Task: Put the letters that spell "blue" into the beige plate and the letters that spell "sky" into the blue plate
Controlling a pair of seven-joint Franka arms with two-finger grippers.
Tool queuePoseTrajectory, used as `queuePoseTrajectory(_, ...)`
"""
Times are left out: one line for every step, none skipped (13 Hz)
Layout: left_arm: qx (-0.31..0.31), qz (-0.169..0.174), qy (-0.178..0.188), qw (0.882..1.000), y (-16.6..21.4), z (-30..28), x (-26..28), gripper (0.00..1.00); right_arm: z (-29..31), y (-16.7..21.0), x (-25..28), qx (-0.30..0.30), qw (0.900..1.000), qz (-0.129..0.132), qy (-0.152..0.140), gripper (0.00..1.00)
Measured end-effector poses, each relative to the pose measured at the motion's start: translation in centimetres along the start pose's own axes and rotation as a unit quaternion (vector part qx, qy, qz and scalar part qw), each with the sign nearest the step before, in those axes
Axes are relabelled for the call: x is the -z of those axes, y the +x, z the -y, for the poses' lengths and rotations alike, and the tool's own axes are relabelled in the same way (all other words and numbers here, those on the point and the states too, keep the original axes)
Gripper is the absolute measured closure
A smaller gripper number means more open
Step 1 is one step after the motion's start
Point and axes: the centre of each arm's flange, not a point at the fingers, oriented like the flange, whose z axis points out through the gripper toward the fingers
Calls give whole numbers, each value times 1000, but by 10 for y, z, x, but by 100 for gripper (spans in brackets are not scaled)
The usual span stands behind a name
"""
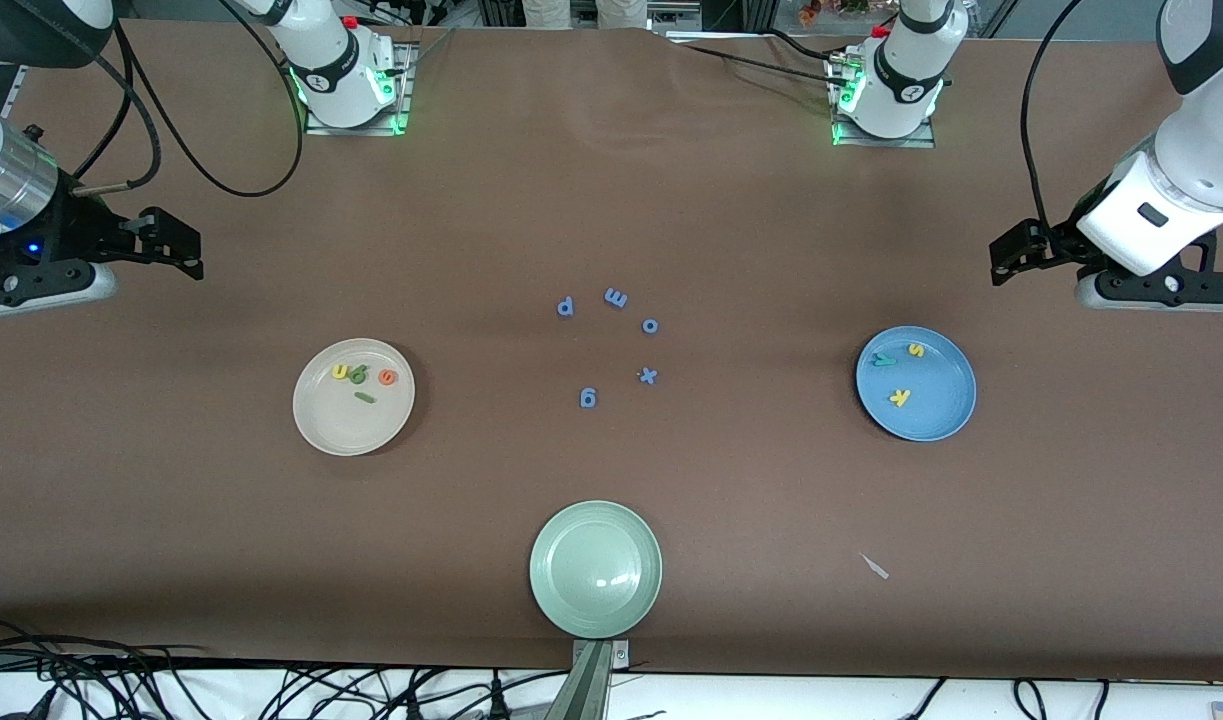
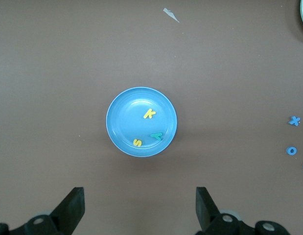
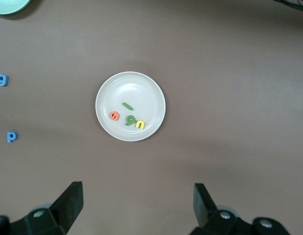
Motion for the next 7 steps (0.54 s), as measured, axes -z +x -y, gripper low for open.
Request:
queuePoseTrajectory(0,0,0,1000,0,0,0,0,0,1,-1,0,1000,1,0,0)
queuePoseTrajectory(0,0,0,1000,0,0,0,0,0,1,-2,0,1000,2,0,0)
queuePoseTrajectory(0,0,0,1000,0,0,0,0,0,1,-2,-1,1000,2,0,0)
queuePoseTrajectory(0,0,0,1000,0,0,0,0,0,1,-2,-1,1000,2,0,0)
queuePoseTrajectory(0,0,0,1000,0,0,0,0,0,1,-2,-1,1000,2,-1,0)
queuePoseTrajectory(0,0,0,1000,0,0,0,0,0,1,-2,-1,1000,2,-1,0)
queuePoseTrajectory(0,0,0,1000,0,0,0,0,0,1,-2,-1,1000,1,-1,0)
